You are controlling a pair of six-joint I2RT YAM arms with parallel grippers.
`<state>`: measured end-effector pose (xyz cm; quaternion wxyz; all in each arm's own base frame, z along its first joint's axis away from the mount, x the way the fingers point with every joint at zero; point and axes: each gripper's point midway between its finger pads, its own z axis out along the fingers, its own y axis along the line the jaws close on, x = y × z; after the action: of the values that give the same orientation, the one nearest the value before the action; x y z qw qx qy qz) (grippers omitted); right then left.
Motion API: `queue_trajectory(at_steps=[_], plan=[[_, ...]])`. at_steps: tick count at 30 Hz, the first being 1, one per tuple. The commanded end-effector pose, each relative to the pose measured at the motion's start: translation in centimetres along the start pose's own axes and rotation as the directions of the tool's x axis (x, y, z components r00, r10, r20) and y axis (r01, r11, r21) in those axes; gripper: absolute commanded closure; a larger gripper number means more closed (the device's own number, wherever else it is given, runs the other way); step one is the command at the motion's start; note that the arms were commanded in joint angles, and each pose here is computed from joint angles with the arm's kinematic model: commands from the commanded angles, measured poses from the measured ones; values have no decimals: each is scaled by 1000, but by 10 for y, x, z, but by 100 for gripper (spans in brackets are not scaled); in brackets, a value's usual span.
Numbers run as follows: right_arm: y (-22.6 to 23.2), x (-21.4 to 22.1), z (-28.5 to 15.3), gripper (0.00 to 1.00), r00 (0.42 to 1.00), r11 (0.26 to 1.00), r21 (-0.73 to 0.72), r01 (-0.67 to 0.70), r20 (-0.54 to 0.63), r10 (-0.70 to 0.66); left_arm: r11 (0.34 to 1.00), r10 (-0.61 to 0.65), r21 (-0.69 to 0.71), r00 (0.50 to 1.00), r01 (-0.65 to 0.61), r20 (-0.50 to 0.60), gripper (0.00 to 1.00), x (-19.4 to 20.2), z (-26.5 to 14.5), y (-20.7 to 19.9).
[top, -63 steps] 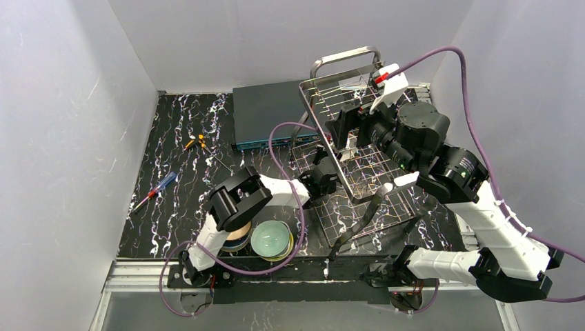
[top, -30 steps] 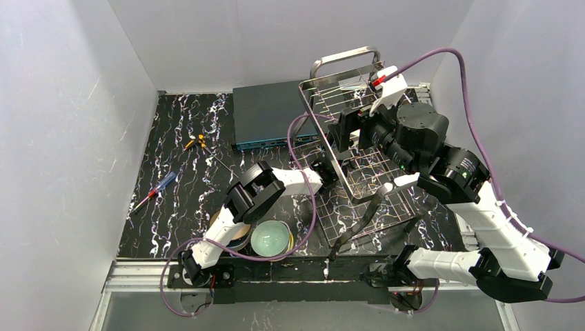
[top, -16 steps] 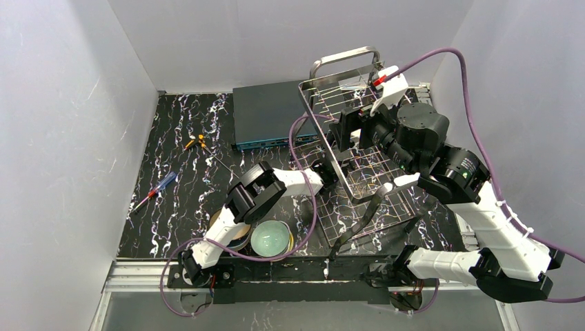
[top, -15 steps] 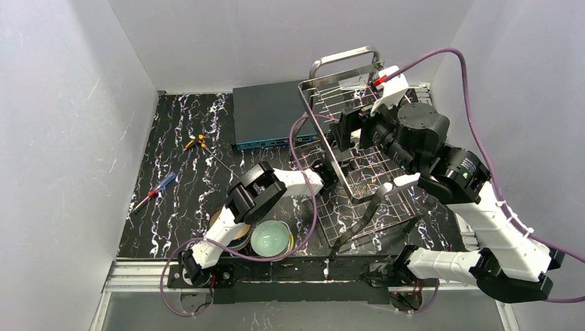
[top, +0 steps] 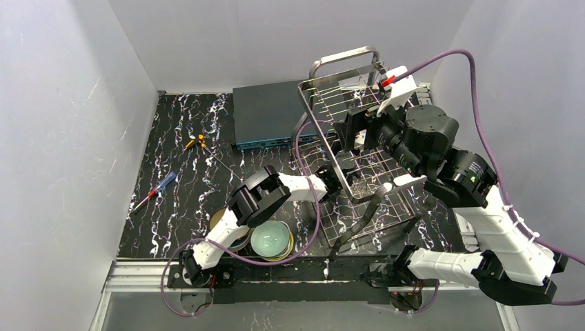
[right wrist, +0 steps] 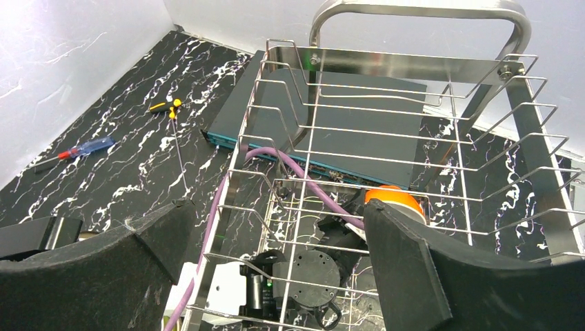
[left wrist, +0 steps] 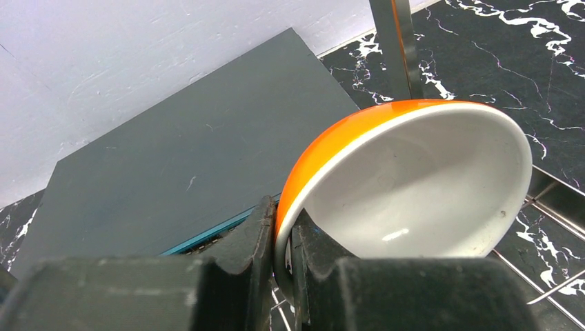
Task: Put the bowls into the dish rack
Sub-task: Place the bowl in the dish rack.
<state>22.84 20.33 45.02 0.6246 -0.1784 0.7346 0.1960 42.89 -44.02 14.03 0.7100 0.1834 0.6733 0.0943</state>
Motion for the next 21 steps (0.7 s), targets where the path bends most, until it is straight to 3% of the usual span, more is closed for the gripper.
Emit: queue_trajectory(at_steps=[1, 9, 21], plan=[[-3, -16, -9, 1, 999, 1000, 2, -11, 51, 11, 998, 37, -48, 999, -38, -18, 100, 2, 3, 11], [-4, -17, -11, 1, 998, 1000, 1, -18, 54, 18, 995, 38, -98, 998, -33, 45, 100, -39, 16, 28], [-4, -15, -11, 1, 999, 1000, 2, -18, 48, 18, 990, 116, -84, 992, -111, 58, 100, -37, 27, 31]])
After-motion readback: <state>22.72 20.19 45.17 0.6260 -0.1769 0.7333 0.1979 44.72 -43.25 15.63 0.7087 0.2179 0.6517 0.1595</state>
